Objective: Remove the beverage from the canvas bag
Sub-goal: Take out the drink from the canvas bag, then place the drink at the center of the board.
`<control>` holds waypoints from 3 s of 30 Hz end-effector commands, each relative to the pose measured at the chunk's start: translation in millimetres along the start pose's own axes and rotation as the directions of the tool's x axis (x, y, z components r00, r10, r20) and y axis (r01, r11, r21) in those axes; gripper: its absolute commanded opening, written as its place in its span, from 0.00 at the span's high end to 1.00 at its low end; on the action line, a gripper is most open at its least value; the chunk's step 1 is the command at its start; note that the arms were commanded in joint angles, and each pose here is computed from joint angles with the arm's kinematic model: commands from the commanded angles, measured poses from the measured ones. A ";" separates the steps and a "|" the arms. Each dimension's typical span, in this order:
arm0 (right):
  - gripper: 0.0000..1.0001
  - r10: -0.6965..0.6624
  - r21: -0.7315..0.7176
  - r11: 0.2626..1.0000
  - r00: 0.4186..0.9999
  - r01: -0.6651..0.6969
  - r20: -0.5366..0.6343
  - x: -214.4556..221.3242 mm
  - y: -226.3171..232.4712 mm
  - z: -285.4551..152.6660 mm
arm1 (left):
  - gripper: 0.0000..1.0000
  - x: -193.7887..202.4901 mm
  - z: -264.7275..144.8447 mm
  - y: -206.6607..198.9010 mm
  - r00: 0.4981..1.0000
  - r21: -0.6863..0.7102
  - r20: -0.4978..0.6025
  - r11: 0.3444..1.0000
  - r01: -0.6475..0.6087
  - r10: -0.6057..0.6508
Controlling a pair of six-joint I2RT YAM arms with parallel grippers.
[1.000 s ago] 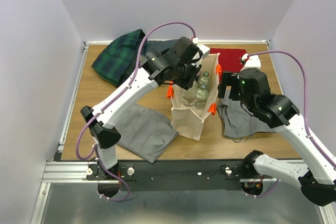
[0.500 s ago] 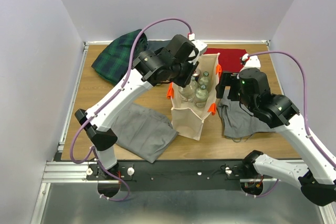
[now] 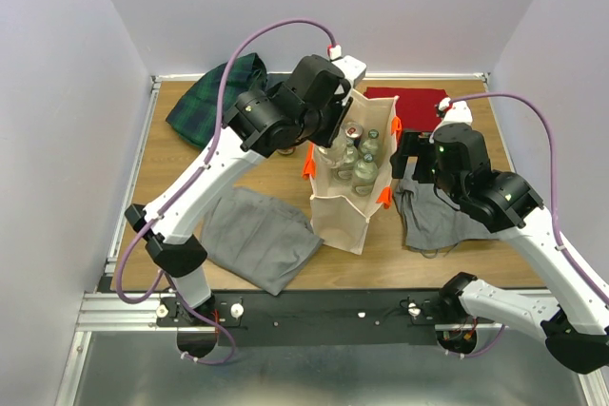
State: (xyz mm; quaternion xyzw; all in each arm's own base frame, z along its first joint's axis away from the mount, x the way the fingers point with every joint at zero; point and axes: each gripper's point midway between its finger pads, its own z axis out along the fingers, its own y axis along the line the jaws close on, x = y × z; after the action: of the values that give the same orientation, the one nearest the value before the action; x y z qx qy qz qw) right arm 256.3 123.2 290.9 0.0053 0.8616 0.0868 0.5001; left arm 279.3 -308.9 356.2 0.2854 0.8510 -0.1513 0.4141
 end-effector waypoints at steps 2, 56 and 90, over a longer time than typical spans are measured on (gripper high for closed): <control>0.00 0.023 -0.025 0.999 1.000 -0.022 0.013 -5.0 4.7 -5.2 | 1.00 -80.4 -56.7 15.7 0.940 -0.039 0.339 0.997 0.066 -0.049; 0.00 0.041 -0.030 0.999 0.999 -0.042 -0.032 -0.8 14.9 6.3 | 1.00 -49.3 31.2 95.8 0.936 -0.175 0.344 0.974 0.145 -0.078; 0.00 -0.009 -0.019 1.000 0.999 0.008 -0.053 -5.1 21.9 20.0 | 1.00 -11.3 163.4 122.4 0.963 -0.186 0.244 0.970 0.159 -0.111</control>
State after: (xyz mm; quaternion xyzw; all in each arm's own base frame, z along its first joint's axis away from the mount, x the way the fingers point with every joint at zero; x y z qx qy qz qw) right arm 272.2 144.8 276.9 0.0003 0.8799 0.0906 0.4664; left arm 432.9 -280.5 222.5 0.1829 0.8641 -0.0900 0.4603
